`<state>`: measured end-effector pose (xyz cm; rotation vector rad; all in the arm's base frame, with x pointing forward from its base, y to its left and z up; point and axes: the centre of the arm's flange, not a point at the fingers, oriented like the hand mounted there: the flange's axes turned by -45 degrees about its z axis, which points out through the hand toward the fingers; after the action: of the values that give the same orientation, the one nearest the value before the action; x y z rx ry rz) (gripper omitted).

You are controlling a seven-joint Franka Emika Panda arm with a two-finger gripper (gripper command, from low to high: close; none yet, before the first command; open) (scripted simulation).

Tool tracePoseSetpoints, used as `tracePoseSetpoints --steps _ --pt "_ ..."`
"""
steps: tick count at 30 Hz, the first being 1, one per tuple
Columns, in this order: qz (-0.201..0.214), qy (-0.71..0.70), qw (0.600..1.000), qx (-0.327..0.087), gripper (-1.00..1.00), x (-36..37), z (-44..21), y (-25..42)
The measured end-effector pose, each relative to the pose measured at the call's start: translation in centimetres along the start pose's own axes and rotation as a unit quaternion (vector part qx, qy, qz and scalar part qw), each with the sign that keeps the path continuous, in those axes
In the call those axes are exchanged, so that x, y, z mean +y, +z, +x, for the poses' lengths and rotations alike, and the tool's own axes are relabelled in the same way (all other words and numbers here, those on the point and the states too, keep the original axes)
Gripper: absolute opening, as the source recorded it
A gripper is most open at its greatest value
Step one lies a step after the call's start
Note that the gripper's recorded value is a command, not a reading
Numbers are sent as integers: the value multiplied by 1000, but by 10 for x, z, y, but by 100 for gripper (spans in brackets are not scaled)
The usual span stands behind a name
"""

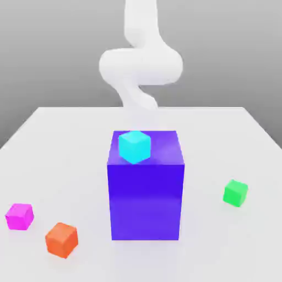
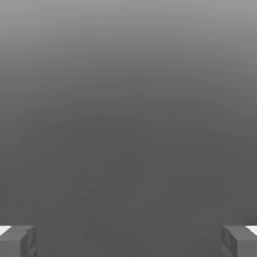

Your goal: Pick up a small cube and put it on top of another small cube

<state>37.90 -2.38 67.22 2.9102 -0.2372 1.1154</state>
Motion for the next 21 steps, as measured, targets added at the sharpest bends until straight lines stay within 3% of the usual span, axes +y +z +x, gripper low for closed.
tracePoseSetpoints --steps 5,11,17,21 --pt "-72 126 987 -64 0 59 -15 101" --pt "-144 275 942 -128 0 145 -66 200" --pt "-202 422 865 -183 0 228 -150 274" --pt "-236 527 789 -211 0 287 -225 304"
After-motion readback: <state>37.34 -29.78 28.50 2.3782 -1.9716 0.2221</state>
